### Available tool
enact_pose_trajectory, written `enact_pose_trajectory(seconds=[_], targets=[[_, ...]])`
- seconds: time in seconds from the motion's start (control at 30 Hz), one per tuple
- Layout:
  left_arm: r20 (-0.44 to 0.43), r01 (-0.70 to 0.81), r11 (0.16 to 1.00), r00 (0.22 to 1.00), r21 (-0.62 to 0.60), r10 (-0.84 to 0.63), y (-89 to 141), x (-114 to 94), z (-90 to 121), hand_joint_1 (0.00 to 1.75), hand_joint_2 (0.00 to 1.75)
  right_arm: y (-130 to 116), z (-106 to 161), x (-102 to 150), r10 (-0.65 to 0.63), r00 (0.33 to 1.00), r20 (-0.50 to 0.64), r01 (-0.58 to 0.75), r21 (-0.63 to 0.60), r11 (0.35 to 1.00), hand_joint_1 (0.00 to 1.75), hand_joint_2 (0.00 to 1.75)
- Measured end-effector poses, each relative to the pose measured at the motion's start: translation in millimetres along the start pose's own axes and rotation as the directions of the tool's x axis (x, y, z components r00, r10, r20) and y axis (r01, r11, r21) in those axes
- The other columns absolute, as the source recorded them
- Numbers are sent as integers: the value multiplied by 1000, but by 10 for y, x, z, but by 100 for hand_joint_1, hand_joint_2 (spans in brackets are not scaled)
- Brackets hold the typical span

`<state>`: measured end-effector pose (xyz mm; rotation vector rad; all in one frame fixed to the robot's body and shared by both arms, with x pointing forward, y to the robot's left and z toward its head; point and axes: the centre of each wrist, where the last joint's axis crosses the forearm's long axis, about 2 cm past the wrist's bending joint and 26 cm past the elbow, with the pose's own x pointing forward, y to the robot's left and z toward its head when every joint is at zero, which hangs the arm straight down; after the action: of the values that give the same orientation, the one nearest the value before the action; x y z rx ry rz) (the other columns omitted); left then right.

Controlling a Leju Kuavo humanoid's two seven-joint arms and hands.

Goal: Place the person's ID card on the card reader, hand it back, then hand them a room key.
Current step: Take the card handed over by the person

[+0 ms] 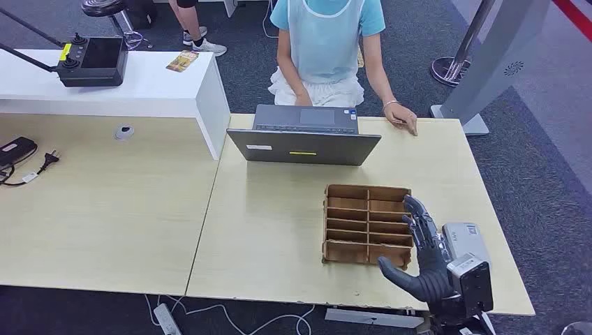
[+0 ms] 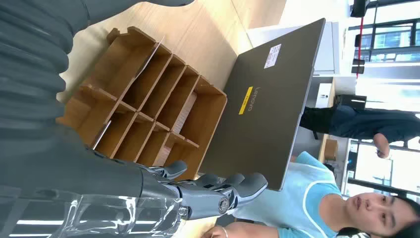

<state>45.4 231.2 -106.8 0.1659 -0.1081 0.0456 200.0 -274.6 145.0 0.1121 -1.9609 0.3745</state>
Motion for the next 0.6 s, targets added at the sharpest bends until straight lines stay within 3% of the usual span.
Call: enact_pose_trajectory(seconds=[0.6], targets=[[-1,-7,1000,1000,-1,7,0,1,0,0,0,-17,-52,25,14,1000,20,-14,3,1000,0,175]])
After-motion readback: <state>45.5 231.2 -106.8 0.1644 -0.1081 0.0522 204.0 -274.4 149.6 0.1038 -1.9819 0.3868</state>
